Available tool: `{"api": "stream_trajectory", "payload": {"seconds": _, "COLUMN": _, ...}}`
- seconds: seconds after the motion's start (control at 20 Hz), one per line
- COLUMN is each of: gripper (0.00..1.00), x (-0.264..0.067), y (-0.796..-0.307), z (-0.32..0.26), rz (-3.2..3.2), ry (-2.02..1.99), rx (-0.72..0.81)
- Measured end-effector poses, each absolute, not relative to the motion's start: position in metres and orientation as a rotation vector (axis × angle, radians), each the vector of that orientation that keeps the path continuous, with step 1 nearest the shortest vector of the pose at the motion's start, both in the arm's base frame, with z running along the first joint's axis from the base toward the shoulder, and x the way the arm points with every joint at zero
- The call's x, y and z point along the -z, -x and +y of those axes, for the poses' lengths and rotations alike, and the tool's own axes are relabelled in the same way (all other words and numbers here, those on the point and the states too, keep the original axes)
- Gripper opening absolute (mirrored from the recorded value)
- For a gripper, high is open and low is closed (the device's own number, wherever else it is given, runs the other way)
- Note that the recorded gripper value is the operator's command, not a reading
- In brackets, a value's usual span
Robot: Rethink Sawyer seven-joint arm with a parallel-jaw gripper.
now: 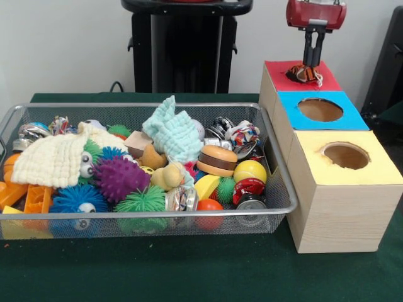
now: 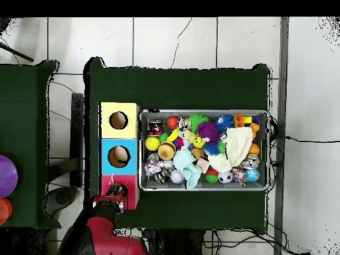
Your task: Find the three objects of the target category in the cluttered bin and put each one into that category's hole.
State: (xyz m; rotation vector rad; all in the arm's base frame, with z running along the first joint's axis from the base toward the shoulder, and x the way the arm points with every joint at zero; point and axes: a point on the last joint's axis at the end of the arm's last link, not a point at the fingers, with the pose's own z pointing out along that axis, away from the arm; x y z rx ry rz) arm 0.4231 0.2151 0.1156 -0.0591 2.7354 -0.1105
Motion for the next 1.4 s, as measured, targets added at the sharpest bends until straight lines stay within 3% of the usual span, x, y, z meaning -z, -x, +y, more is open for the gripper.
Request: {"api": "stream_trajectory", "payload": {"seconds": 1.4, "gripper": 0.00, "x": -0.079, "y": -0.419, "z": 0.188, "rz": 2.713, "ry": 0.068, "rx": 0.178}}
